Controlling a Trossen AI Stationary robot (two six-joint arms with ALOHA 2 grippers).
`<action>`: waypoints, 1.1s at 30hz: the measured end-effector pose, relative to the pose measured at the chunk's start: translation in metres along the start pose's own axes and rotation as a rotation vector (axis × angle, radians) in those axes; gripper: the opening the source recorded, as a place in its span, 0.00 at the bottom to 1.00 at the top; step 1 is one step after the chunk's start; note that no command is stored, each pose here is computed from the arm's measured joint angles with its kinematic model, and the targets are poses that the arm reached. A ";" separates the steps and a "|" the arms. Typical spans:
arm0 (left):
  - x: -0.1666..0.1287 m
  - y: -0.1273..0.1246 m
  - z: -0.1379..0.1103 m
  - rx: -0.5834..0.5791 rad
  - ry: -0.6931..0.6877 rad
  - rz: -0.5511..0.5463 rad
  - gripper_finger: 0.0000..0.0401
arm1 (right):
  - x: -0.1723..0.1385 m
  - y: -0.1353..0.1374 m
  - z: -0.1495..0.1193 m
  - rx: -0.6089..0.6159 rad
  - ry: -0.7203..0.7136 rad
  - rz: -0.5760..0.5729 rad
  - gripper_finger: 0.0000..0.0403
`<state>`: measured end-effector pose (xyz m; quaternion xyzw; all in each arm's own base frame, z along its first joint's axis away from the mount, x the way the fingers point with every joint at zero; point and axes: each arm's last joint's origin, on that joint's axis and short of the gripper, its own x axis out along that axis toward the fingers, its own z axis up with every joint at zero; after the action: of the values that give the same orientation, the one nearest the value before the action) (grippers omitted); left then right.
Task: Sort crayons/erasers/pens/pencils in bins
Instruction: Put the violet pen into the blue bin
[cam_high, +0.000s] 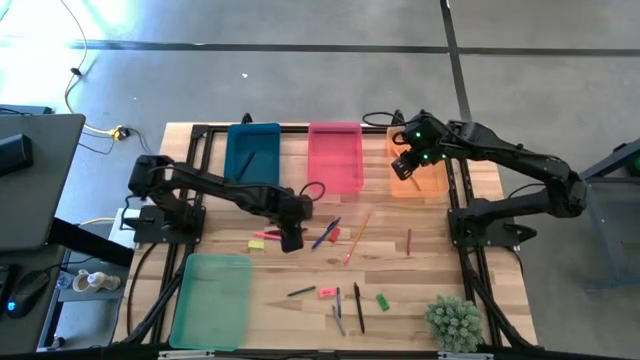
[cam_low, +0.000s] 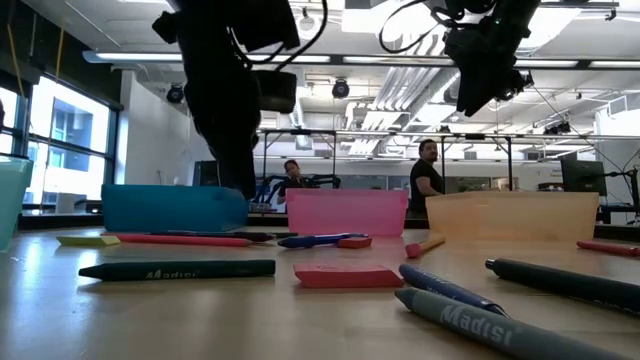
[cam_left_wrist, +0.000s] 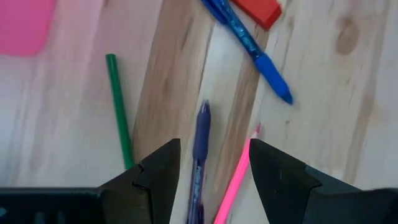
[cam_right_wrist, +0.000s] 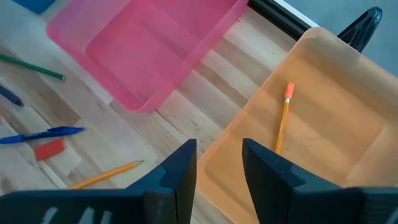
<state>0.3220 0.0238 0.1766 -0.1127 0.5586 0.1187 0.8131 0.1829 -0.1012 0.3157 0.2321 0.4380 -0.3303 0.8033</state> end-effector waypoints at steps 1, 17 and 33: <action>0.003 -0.001 0.000 0.002 0.003 0.003 0.45 | 0.000 0.000 0.000 0.000 0.000 0.000 0.30; 0.043 0.000 -0.006 0.005 0.088 0.118 0.45 | 0.000 0.000 0.000 -0.027 -0.002 -0.005 0.30; 0.046 -0.002 -0.005 0.081 0.071 0.134 0.05 | 0.000 0.000 0.000 -0.018 -0.005 -0.013 0.30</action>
<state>0.3340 0.0237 0.1321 -0.0460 0.5977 0.1462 0.7869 0.1829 -0.1016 0.3158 0.2213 0.4401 -0.3321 0.8044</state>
